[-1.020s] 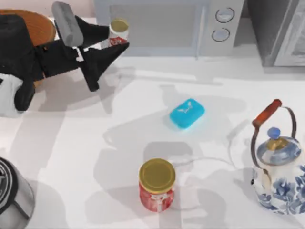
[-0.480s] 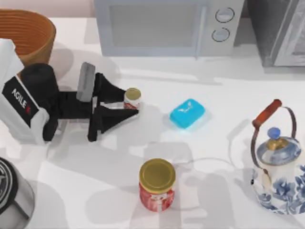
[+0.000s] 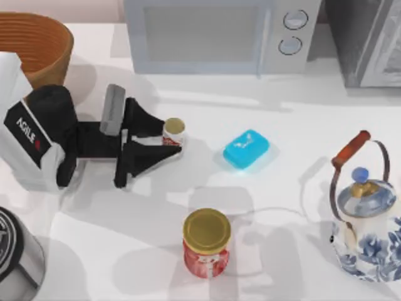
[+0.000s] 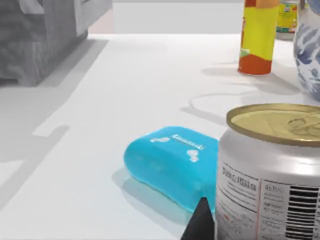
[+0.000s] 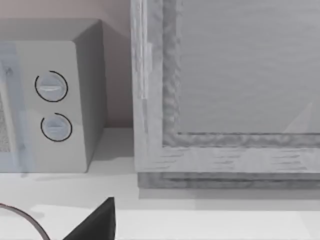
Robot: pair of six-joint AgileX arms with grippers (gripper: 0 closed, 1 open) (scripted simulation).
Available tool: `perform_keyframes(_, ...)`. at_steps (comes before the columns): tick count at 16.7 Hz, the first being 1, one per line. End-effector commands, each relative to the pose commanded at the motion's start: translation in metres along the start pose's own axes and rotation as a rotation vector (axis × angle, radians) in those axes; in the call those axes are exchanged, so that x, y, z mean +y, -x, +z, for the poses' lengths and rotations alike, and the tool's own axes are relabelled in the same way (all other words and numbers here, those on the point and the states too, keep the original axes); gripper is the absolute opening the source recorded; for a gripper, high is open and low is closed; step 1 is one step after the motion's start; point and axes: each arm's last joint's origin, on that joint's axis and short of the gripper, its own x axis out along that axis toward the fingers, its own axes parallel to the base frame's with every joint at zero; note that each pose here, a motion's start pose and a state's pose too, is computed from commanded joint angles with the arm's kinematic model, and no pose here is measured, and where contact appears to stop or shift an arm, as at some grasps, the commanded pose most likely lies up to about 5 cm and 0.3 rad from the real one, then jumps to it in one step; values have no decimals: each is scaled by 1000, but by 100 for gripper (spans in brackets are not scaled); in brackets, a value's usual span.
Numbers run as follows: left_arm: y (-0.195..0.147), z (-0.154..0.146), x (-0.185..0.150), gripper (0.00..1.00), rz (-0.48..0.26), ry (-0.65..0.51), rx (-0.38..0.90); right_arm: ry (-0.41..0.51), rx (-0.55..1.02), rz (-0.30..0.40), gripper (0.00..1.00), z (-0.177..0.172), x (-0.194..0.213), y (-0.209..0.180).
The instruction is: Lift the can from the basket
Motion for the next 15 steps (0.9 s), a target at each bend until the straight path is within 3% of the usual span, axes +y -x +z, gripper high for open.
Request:
perform_keyframes(11,0,0,0,98,0,0,0,0,0,0,100,0,0,0)
perform_keyframes(15,0,0,0,100,0,0,0,0,0,0,100,0,0,0)
